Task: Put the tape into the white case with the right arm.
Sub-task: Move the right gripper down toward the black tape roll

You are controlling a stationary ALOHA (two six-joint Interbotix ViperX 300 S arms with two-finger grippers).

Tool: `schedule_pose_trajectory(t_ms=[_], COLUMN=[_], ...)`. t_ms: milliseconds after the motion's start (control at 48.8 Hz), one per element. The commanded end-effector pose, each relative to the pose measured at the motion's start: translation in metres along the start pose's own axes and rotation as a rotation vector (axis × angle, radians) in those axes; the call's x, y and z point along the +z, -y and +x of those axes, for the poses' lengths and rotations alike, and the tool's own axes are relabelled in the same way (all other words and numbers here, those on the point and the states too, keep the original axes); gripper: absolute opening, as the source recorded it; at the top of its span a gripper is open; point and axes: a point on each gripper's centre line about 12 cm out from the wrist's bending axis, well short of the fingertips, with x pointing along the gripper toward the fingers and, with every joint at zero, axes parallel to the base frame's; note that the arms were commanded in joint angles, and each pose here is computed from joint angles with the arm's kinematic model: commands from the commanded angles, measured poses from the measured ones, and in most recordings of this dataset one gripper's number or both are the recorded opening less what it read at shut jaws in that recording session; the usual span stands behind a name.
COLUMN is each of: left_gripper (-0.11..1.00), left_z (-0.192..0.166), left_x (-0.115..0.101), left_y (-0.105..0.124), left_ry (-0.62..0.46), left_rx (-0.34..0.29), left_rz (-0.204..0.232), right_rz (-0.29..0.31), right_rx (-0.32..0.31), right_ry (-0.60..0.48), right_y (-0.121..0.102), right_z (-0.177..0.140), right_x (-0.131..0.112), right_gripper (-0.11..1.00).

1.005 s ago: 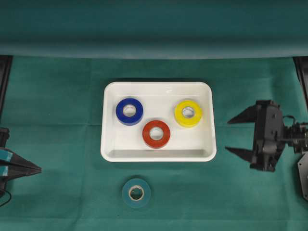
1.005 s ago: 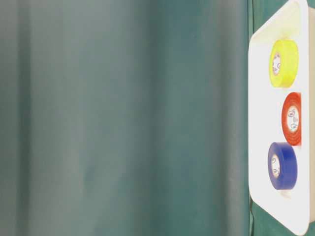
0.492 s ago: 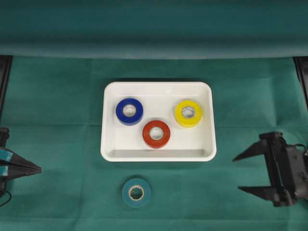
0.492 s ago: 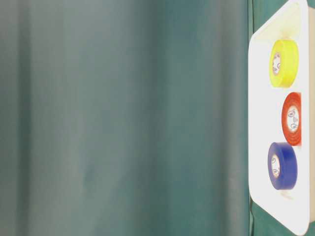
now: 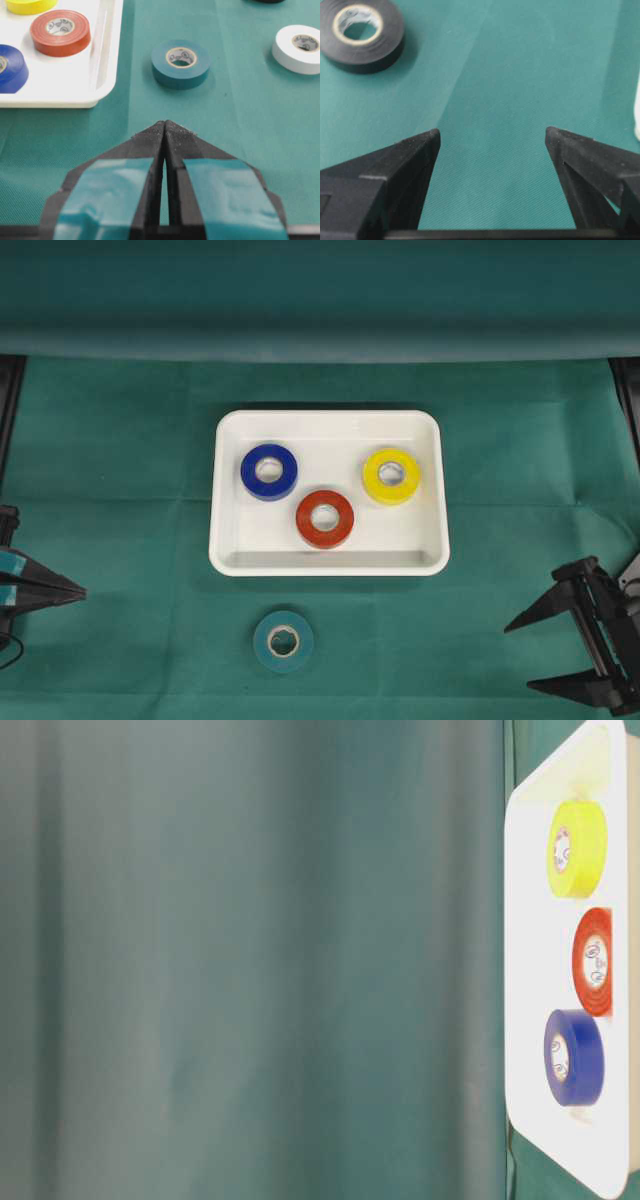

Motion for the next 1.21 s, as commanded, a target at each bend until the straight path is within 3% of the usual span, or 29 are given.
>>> schedule_pose_trajectory(t_ms=[0,533,1189], left_gripper=[0.0,0.0,0.0], left_z=[0.0,0.0,0.0], left_x=[0.006,0.006,0.005], left_y=[0.0,0.0,-0.002], left_ry=[0.015,0.015,0.014], left_rx=[0.003,0.003,0.012], left_rz=[0.001,0.001,-0.001], right_rz=[0.001,-0.022,-0.065], right_rx=[0.002,0.03,0.153], right_ry=[0.009,-0.013,-0.067], right_y=[0.0,-0.007,-0.037], right_z=[0.0,0.011,0.082], right_x=[0.003,0.014,0.054], right_gripper=[0.56,0.56,0.57])
